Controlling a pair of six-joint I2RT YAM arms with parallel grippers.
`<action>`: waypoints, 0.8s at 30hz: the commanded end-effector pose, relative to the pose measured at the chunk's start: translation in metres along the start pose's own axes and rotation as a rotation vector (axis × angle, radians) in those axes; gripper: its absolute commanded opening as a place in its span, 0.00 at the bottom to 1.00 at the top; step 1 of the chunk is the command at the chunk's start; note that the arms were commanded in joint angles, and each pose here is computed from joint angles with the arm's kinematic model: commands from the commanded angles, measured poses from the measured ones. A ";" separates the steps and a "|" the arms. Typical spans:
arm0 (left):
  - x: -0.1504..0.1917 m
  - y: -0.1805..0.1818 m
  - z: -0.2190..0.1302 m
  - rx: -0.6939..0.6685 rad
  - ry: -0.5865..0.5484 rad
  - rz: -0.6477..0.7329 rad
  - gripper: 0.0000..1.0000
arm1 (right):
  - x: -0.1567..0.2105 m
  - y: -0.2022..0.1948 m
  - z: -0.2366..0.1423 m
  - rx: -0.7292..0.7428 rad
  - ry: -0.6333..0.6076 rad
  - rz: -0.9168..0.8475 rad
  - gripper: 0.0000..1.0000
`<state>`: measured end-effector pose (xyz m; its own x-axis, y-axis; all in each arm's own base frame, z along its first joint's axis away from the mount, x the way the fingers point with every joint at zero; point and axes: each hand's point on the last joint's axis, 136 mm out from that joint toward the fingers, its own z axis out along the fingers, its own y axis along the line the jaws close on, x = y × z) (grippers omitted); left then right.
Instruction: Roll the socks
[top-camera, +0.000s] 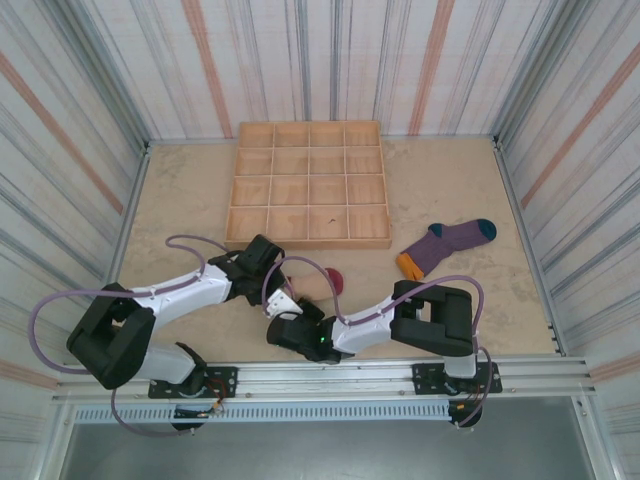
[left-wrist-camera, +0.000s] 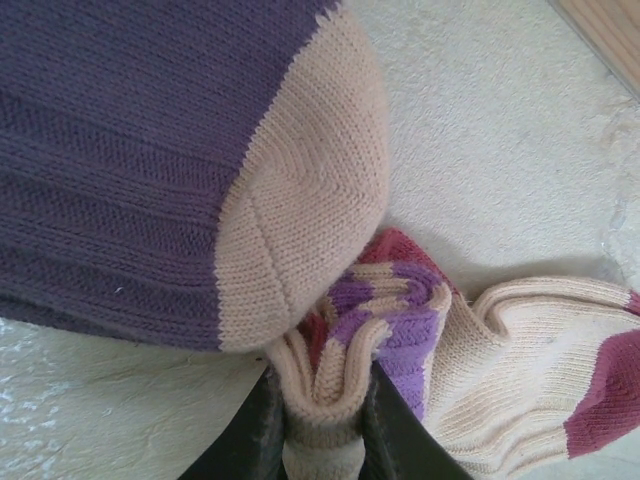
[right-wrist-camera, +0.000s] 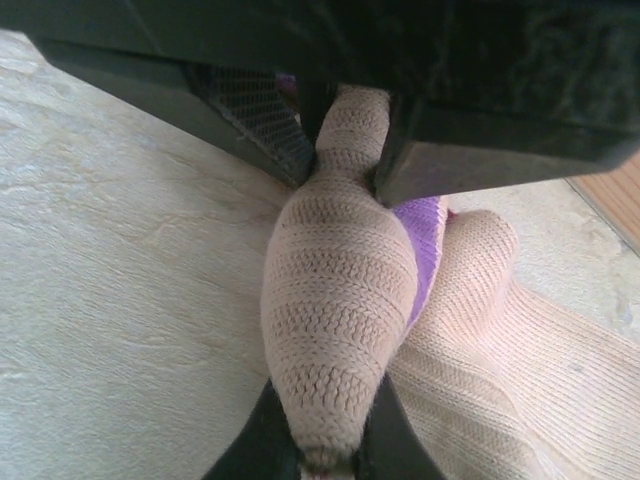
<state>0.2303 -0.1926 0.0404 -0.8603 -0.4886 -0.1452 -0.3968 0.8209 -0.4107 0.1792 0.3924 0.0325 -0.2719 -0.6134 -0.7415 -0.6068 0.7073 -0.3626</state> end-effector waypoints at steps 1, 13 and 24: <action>0.009 0.001 -0.006 0.021 0.038 0.027 0.18 | 0.020 0.001 0.002 -0.058 0.055 0.067 0.00; -0.005 -0.025 -0.040 0.154 -0.002 0.110 0.75 | 0.057 -0.009 -0.008 -0.279 0.098 0.320 0.00; -0.012 -0.071 -0.027 0.247 0.131 0.455 0.71 | 0.070 -0.011 -0.012 -0.333 0.106 0.385 0.00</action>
<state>0.2566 -0.2162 0.0890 -0.9472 -0.2392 -0.2138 -0.0957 0.8467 -0.5234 0.1780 0.3615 0.0299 -0.5125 -0.2689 -0.8155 -0.6369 0.7560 0.1510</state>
